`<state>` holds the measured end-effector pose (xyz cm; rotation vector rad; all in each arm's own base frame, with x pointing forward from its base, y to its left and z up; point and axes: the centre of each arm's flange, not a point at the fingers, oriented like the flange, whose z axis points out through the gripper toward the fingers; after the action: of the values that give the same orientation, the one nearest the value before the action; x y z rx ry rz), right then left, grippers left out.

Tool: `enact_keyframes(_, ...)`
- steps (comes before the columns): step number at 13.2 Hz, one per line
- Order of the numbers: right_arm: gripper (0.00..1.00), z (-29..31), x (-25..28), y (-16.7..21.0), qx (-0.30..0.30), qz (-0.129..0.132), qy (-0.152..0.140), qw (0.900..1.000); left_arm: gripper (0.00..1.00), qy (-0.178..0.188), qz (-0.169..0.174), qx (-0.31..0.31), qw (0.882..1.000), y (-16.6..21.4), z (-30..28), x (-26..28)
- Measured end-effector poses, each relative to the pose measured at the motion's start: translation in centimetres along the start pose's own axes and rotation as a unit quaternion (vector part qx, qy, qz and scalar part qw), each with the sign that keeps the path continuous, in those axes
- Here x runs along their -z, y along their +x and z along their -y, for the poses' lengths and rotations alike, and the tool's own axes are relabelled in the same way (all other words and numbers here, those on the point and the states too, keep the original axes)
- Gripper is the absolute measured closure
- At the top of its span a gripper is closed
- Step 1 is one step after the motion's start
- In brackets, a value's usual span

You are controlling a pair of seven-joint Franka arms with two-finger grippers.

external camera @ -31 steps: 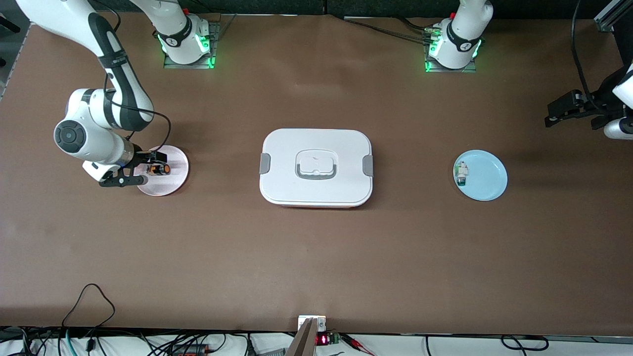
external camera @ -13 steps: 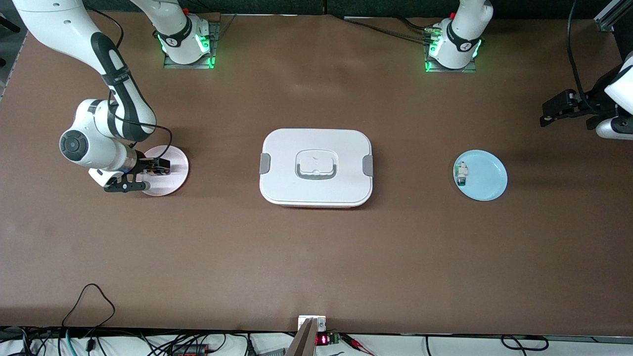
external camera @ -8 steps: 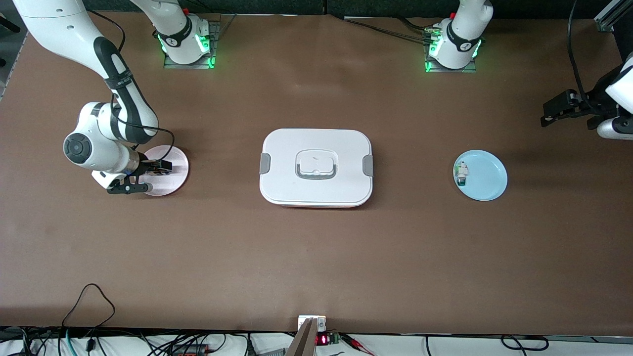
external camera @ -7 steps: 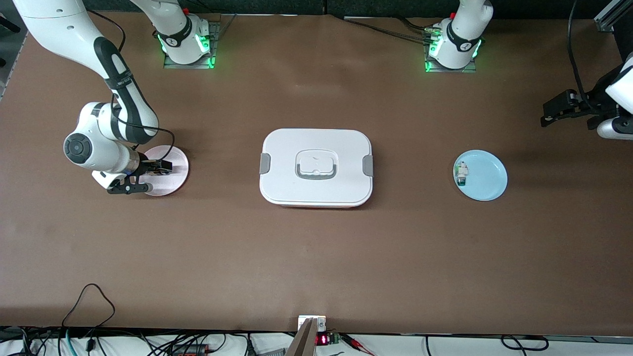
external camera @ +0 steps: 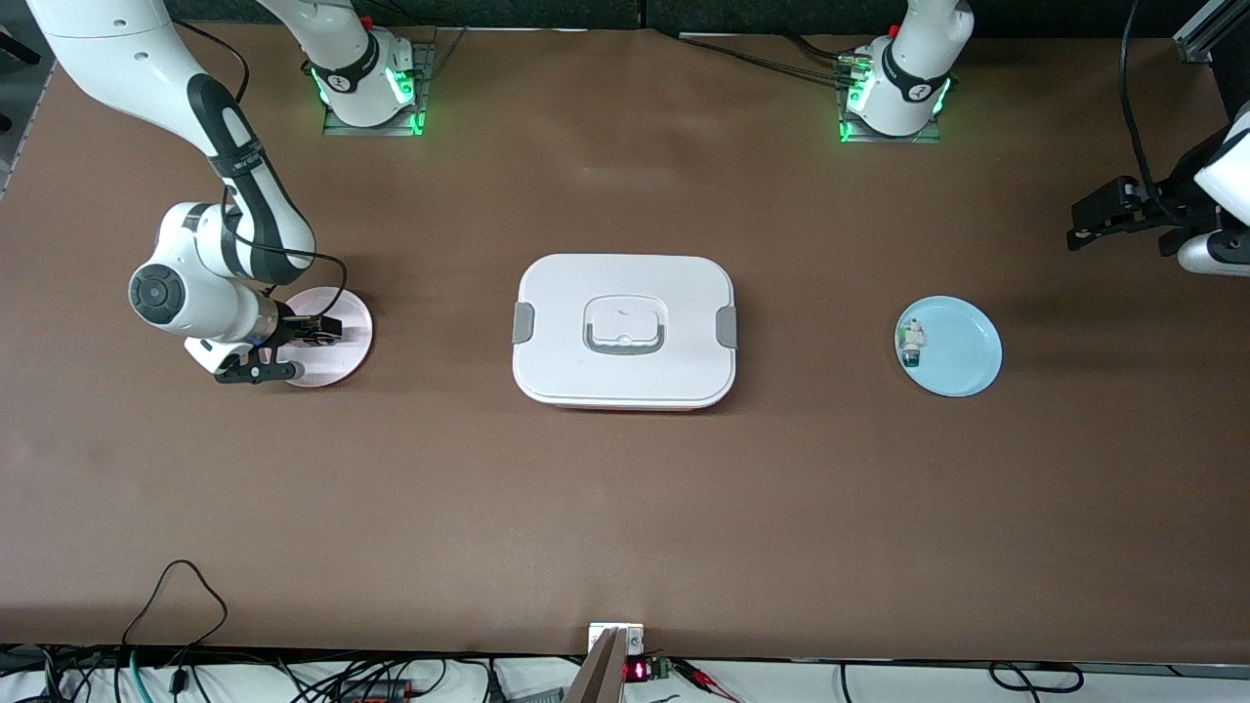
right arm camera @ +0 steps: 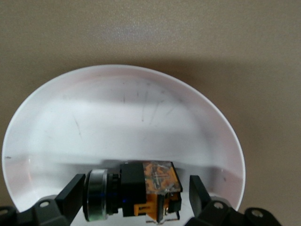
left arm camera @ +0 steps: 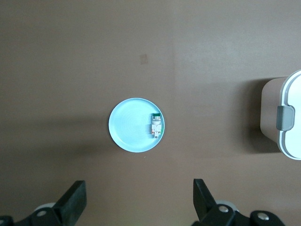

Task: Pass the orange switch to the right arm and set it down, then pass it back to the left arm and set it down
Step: 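Close the right gripper on the orange switch, then lift the switch toward the box while the left gripper approaches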

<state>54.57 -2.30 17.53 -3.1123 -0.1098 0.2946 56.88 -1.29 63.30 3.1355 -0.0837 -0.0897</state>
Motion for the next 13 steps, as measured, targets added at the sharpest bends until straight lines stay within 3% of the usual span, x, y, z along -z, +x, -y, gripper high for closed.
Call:
enact_keyframes(3, 0.08, 0.0, -0.3, 0.0, 0.009, 0.003, 0.000, 1.000, 0.00, 0.000, -0.001, -0.002, 1.000, -0.1, -0.3, 0.1)
enact_keyframes(5, 0.27, 0.0, -0.3, 0.0, 0.051, 0.002, 0.001, 0.999, 0.00, 0.000, -0.002, -0.003, 1.000, -0.1, -0.3, 0.2)
enact_keyframes(10, 0.27, -0.1, 1.3, 1.1, 0.098, -0.014, -0.001, 0.995, 0.00, 0.000, -0.002, -0.003, 1.000, -0.1, -0.3, 0.3)
enact_keyframes(13, 0.27, 0.1, 5.6, 2.1, 0.099, 0.001, 0.010, 0.995, 0.00, 0.000, -0.003, -0.003, 1.000, -0.2, -0.3, 0.3)
